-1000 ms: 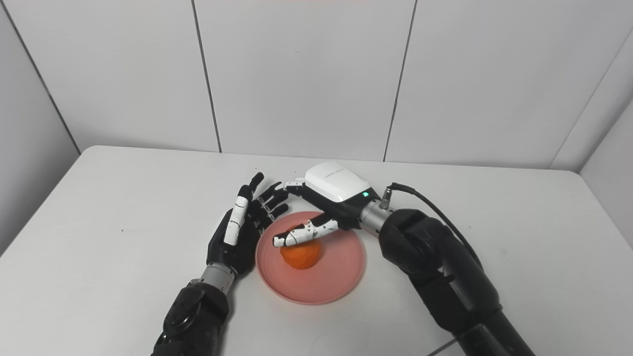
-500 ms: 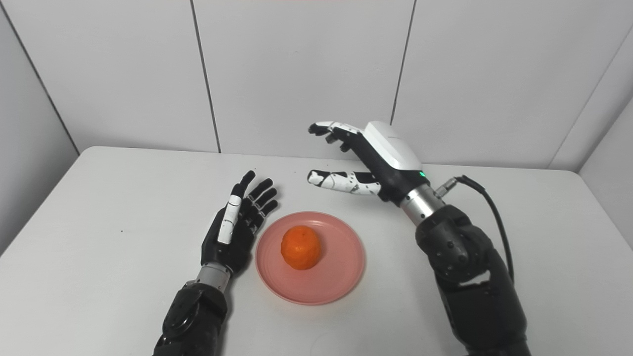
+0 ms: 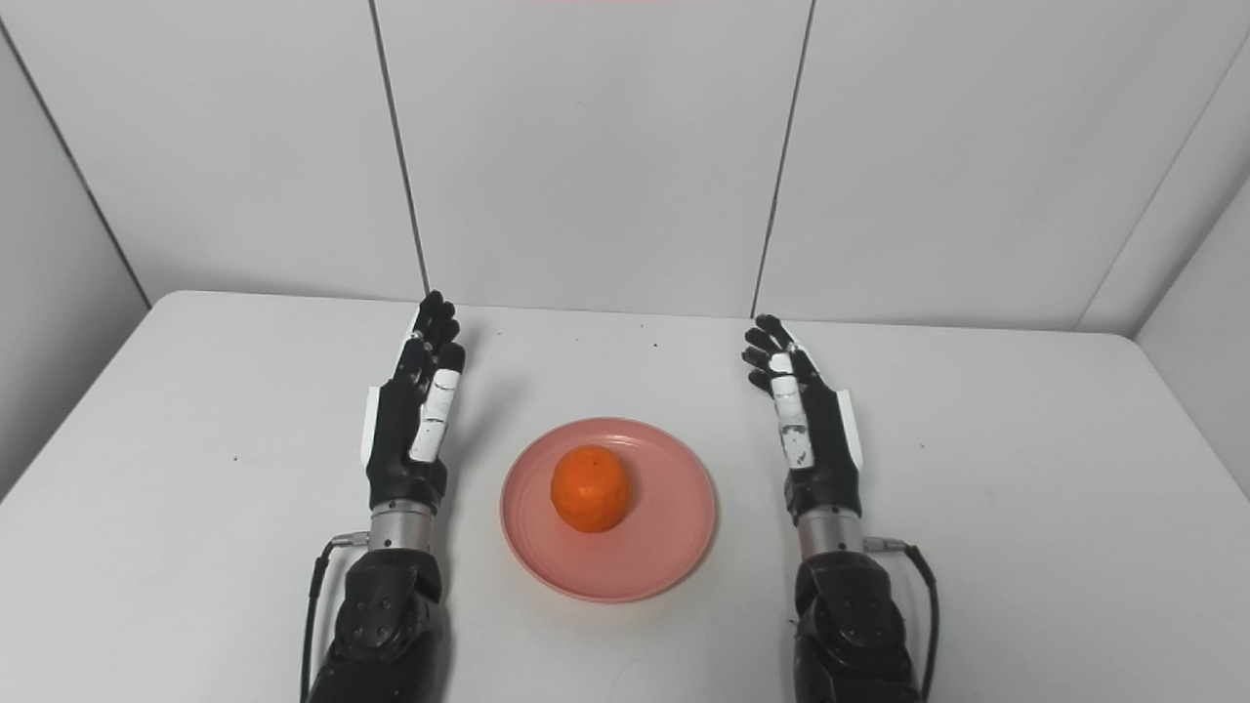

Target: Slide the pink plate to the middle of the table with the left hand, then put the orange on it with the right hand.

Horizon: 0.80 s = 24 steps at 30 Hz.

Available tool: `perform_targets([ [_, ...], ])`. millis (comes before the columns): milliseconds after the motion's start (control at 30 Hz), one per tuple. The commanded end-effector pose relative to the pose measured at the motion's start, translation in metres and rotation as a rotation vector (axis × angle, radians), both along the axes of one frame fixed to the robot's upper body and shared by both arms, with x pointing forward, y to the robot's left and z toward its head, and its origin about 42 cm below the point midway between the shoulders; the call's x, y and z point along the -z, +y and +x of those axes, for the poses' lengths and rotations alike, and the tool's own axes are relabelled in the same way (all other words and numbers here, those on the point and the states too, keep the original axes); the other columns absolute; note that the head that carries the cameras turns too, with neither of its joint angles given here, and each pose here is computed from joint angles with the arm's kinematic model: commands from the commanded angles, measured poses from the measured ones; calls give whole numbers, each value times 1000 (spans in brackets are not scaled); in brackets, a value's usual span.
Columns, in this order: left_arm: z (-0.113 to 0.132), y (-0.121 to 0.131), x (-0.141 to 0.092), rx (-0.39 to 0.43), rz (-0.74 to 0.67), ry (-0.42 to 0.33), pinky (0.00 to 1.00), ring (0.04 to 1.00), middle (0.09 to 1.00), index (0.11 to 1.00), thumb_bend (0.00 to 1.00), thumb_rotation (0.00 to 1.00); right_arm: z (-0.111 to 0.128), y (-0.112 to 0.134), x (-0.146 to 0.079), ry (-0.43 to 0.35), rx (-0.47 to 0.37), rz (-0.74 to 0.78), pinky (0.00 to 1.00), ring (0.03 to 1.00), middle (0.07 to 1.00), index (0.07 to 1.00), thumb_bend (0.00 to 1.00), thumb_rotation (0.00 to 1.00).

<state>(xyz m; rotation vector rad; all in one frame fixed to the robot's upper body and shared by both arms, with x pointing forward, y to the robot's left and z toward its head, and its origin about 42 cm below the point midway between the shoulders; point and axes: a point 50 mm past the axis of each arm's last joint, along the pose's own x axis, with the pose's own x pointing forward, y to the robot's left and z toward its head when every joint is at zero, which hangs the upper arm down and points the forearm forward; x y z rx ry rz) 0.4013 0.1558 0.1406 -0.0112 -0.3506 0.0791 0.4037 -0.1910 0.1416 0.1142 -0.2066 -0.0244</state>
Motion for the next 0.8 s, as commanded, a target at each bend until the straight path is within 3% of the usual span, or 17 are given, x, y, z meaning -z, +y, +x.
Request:
perform_targets([
  [0, 1, 9, 9, -37, 74, 75, 961, 958, 945, 907, 787, 861, 1, -2, -3, -66, 33, 63, 898, 880, 870, 878, 851, 1000],
  [100, 4, 10, 8, 3, 62, 184, 994, 981, 968, 922, 760, 851, -1, 2, 14, -37, 53, 118, 928, 897, 889, 878, 849, 1000],
  [267, 5, 14, 6, 55, 42, 281, 988, 976, 987, 961, 721, 849, -3, 11, 25, -35, 86, 143, 974, 912, 909, 905, 837, 1000],
  [433, 6, 18, 6, 87, -16, 304, 1000, 998, 1000, 981, 722, 853, -5, 21, 35, -3, 98, 159, 989, 920, 913, 914, 836, 1000],
  [533, 8, 20, 6, 99, -9, 318, 1000, 1000, 1000, 989, 773, 858, -7, 27, 43, 22, 93, 150, 999, 940, 927, 931, 815, 1000],
  [767, 8, 12, 6, 47, -39, 317, 1000, 1000, 1000, 979, 787, 891, -9, 31, 49, 54, 54, 84, 1000, 969, 952, 964, 777, 1000],
])
